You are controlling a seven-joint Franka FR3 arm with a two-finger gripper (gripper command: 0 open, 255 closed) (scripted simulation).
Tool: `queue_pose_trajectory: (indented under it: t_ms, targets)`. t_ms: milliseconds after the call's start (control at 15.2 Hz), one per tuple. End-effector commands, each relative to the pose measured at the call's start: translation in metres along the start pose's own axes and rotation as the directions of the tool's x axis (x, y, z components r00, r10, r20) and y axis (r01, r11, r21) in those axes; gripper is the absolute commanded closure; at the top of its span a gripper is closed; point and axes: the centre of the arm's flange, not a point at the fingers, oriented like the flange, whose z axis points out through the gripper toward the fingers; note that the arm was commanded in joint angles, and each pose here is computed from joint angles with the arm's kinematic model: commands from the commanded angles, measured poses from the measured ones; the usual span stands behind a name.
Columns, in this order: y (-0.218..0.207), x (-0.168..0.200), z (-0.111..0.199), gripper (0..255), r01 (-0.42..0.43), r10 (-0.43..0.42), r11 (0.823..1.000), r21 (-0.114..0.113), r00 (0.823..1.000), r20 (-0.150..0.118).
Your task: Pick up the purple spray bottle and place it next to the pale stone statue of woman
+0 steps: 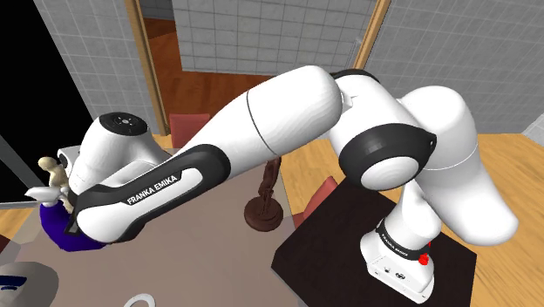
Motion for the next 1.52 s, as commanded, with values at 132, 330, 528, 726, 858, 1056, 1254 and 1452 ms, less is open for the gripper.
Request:
queue_pose_trajectory:
  t_ms: [132,330,528,726,858,1056,1254,1452]
  targets:
    - [0.001,-0.012,0.017,255,0.0,0.0,1.0,0.0,1.0,-0.001]
    - [0.001,-0.02,0.031,255,0.0,0.0,1.0,0.0,1.0,-0.001]
    - [0.001,-0.029,0.044,255,0.0,0.0,1.0,0.0,1.0,-0.001]
    - [0.001,-0.037,0.057,255,0.0,0.0,1.0,0.0,1.0,-0.001]
    - [0.001,-0.043,0.066,255,0.0,0.0,1.0,0.0,1.0,-0.001]
    - [0.001,-0.051,0.08,255,0.0,0.0,1.0,0.0,1.0,-0.001]
    - [0.001,-0.06,0.093,255,0.0,0.0,1.0,0.0,1.0,-0.001]
    - [0.001,-0.068,0.106,255,0.0,0.0,1.0,0.0,1.0,-0.001]
